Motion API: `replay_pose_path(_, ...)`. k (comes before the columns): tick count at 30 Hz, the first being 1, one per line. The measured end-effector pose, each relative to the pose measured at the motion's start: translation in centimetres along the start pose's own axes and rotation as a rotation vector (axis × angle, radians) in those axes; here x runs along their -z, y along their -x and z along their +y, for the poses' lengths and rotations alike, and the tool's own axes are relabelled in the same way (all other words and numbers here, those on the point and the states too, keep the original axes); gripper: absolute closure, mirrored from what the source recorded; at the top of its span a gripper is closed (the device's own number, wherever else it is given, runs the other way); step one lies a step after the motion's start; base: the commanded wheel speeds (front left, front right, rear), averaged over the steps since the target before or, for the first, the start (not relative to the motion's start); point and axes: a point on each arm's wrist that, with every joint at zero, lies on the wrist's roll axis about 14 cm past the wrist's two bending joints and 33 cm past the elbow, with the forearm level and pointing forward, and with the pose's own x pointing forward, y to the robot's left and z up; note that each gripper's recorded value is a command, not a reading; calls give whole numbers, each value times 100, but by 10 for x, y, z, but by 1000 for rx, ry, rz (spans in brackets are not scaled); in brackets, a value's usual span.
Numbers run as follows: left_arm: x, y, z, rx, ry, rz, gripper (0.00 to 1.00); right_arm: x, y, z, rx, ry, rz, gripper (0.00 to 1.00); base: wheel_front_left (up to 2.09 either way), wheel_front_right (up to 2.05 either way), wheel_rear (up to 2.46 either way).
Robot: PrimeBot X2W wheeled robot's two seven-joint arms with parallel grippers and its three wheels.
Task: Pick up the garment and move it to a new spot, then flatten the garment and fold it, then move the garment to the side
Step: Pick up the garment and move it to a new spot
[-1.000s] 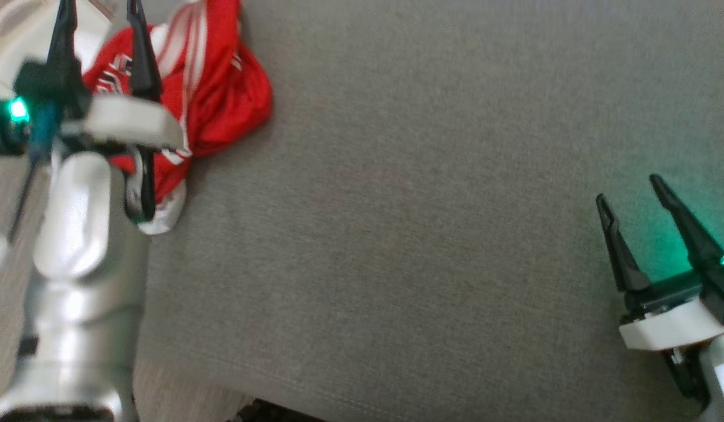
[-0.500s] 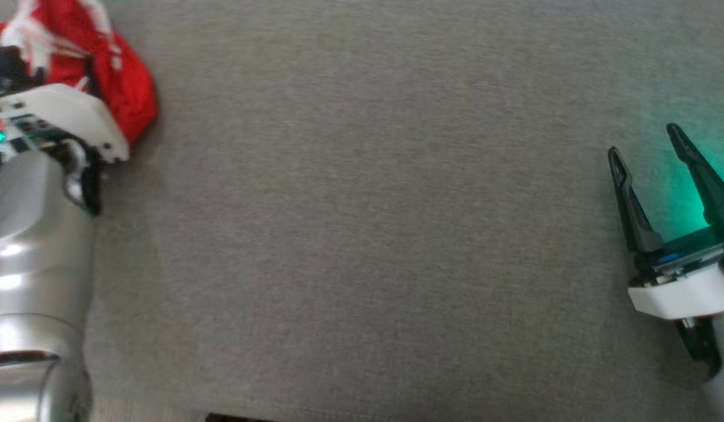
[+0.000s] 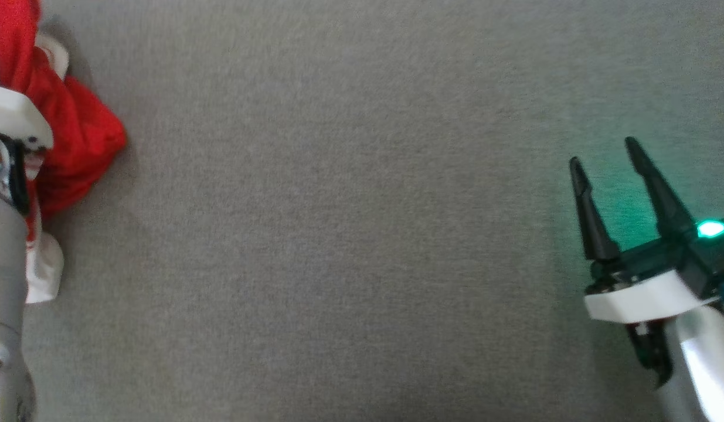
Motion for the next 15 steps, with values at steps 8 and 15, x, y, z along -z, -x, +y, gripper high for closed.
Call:
replay_pose_path(8,-142,32,-29,158,33,-378,100,-41,42,-3,112,-38,-80,0,0,0,0)
replay_pose_path(15,-226,74,-95,354,18,-581,100,-52,74,-14,184,-31,-99,0,0,0,0)
